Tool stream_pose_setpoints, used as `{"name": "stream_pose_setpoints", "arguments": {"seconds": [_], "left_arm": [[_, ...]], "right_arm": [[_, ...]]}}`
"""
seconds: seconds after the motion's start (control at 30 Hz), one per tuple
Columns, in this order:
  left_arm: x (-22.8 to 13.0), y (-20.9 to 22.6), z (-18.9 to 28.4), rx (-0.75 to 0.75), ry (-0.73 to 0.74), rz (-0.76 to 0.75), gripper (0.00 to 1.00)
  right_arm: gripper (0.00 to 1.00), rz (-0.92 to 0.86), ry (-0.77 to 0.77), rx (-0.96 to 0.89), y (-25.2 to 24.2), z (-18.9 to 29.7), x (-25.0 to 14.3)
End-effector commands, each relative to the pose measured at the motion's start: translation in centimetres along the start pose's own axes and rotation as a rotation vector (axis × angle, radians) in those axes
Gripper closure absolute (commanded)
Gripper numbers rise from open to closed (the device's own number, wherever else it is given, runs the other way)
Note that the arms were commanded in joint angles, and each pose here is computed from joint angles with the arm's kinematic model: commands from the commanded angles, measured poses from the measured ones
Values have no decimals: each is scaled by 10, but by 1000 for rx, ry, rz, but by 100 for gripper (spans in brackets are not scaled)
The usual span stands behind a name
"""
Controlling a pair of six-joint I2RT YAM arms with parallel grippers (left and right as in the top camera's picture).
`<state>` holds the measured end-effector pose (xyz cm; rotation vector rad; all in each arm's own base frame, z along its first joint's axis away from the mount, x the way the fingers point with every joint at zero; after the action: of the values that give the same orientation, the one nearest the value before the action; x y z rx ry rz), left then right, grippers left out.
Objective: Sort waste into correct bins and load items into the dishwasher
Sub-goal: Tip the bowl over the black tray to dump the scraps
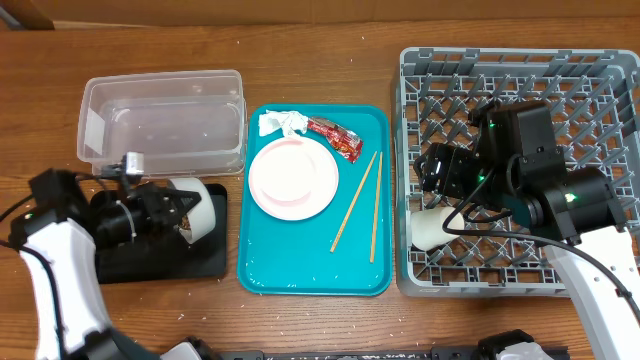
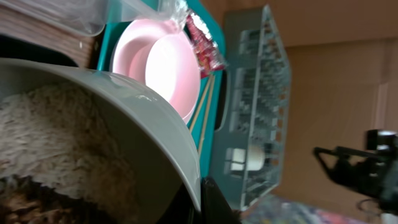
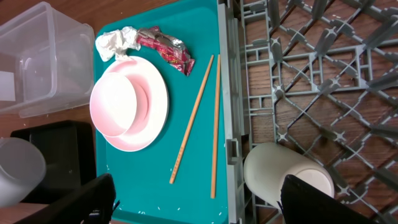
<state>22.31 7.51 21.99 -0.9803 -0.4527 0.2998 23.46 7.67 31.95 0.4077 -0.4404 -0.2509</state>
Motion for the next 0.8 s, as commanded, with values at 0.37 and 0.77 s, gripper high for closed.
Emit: {"name": "stream_pose_setpoints", "arguments": {"seconds": [0.37,0.77], "left_arm": [[-5,60,13,-359,-184,195,96],[-14,54,22,-342,-194,110,96]], "right_arm": [[13,16,-14,20,5,4,2],[13,16,-13,20,5,4,2]]}}
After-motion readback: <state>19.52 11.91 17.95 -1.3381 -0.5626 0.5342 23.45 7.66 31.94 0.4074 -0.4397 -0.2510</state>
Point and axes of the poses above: each gripper's point midway between its finger pads, its own z axis back along the fingers, its own y axis along the line the jaws close on, x = y × z, the point moved 10 cm from there along z, back along the fingers, and after that the axes turned 5 degrees about -z, right-handed, at the moved point
